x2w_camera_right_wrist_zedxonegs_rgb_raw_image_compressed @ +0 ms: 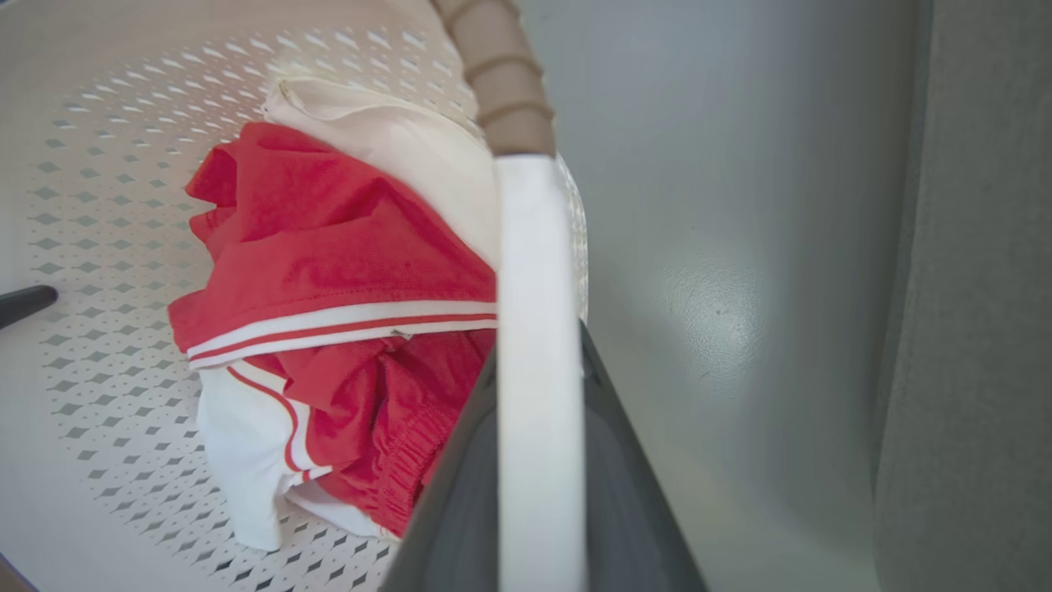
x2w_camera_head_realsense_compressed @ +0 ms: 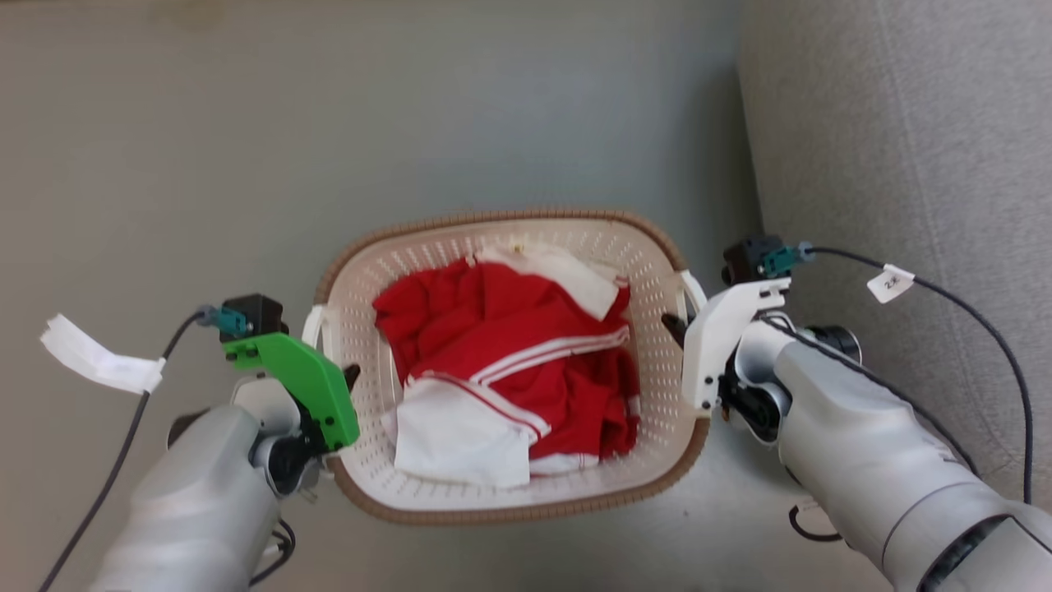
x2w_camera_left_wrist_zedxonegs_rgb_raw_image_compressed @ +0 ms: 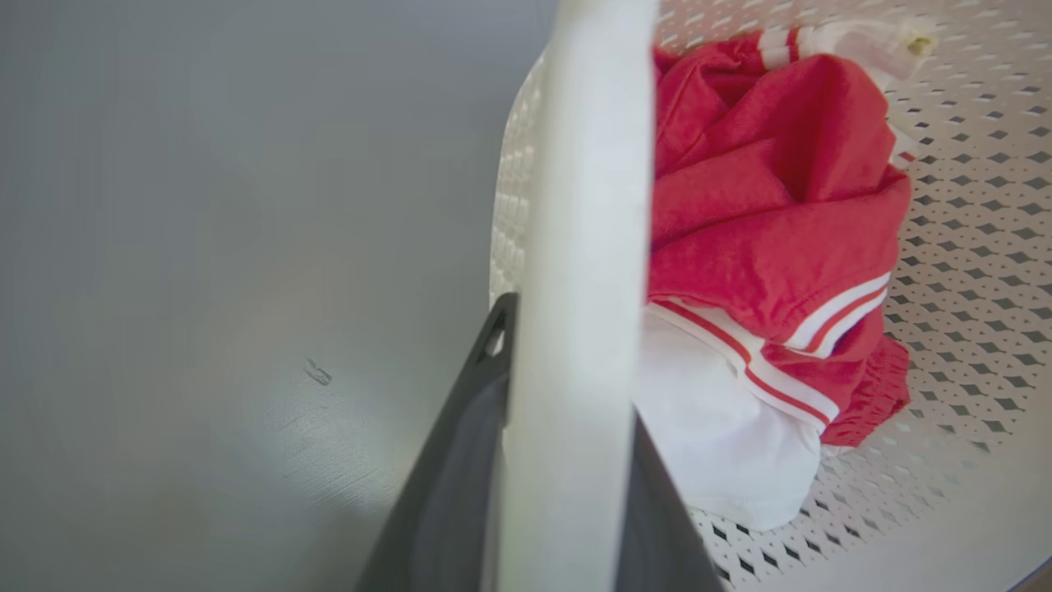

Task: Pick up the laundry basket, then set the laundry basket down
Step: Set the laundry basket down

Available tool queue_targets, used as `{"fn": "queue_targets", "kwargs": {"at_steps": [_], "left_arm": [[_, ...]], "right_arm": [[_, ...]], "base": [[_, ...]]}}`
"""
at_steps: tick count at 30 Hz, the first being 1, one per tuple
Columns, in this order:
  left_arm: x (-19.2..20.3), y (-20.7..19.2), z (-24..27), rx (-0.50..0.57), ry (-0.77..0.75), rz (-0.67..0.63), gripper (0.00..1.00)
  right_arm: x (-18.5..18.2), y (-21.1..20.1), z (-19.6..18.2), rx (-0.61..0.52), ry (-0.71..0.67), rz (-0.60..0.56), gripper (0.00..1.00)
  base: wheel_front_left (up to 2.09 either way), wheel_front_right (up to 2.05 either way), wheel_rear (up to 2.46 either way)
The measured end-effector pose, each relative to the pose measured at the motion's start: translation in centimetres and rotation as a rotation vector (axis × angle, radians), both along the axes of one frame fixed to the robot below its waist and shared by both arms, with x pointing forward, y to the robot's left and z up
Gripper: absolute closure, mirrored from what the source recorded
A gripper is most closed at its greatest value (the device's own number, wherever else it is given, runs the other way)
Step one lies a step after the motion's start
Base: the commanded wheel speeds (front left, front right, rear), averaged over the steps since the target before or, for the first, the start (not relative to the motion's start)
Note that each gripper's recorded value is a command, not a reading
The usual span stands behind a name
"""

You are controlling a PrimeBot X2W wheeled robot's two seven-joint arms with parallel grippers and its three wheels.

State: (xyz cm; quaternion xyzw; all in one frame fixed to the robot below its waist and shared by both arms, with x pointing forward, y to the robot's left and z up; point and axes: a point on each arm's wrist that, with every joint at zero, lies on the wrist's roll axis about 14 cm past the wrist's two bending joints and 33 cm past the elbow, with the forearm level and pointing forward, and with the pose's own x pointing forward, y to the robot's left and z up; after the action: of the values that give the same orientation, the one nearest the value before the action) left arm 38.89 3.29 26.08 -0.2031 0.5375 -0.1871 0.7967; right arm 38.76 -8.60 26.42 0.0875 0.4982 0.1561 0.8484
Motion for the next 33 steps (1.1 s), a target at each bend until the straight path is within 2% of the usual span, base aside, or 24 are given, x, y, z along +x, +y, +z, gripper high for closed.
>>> {"fn": "queue_targets", "kwargs": {"at_steps": [11, 33], "left_arm": [[2.2, 0.4, -3.7, -0.006, -0.009, 0.042, 1.00], [4.0, 0.9, -10.3, 0.010, 0.001, 0.066, 1.00]], "right_arm": [[2.1, 0.4, -3.4, 0.020, -0.006, -0.020, 1.00], [3.8, 0.5, -9.5, 0.035, 0.002, -0.053, 1.00]], "base": [[0.00, 0.00, 0.00], [0.00, 0.00, 0.00]]}}
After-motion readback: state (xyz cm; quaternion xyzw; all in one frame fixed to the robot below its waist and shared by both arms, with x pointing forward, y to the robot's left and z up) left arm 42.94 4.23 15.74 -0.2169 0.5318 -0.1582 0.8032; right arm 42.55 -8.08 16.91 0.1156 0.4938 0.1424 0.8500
